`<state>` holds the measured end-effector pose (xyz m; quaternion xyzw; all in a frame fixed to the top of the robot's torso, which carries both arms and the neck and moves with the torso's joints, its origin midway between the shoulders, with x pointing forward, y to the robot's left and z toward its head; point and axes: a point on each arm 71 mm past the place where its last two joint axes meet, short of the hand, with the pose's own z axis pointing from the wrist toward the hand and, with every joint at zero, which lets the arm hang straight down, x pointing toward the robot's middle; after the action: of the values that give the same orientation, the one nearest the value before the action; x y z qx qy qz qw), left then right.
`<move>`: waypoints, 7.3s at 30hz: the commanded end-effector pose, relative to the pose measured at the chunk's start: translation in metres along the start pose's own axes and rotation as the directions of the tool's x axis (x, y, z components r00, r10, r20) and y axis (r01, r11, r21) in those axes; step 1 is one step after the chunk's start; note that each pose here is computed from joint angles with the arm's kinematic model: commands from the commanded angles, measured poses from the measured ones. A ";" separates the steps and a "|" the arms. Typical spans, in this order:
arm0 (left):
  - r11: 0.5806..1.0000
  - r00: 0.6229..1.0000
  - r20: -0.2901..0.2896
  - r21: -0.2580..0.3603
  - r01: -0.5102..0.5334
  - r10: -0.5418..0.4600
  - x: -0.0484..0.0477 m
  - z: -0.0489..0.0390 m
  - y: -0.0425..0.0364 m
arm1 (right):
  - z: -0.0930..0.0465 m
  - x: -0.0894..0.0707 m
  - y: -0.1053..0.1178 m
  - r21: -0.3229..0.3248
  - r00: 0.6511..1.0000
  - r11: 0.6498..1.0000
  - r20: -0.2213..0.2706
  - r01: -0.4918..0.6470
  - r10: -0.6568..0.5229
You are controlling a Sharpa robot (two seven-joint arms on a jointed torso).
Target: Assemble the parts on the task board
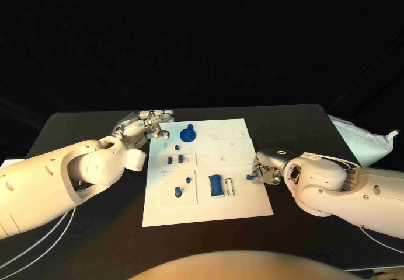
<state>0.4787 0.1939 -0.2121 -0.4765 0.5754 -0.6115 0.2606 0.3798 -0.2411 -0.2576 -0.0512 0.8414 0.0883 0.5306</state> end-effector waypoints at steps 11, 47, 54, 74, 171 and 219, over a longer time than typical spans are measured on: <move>1.000 1.000 -0.026 0.003 -0.001 0.001 0.0030 -0.0003 -0.0004 | -0.001 0.015 -0.001 0.029 0.997 0.999 -0.065 -0.036 0.038; 1.000 0.999 -0.044 -0.004 -0.002 0.002 0.0059 0.0004 0.0007 | -0.004 0.004 0.036 -0.006 0.945 0.950 -0.097 -0.313 0.311; 1.000 0.999 -0.045 -0.005 -0.002 0.002 0.0062 0.0003 0.0007 | -0.001 0.005 0.040 -0.010 0.945 0.949 -0.099 -0.315 0.312; 1.000 0.999 -0.040 -0.002 -0.003 0.003 0.0059 0.0003 0.0005 | 0.004 0.009 0.046 -0.020 0.949 0.956 -0.129 -0.293 0.288; 0.982 0.938 0.318 0.084 -0.169 0.134 -0.0157 0.0130 0.0146 | 0.095 -0.076 0.003 -0.407 0.128 0.158 0.100 -0.900 0.987; 0.954 0.877 0.439 0.120 -0.274 0.196 0.0048 -0.0129 0.0157 | 0.068 -0.065 0.036 -0.422 0.006 0.084 0.183 -0.902 0.983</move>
<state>0.4620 0.1936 -0.2267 -0.5080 0.5063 -0.5000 0.4854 0.4619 -0.1926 -0.2256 0.5032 0.5054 0.5025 0.4886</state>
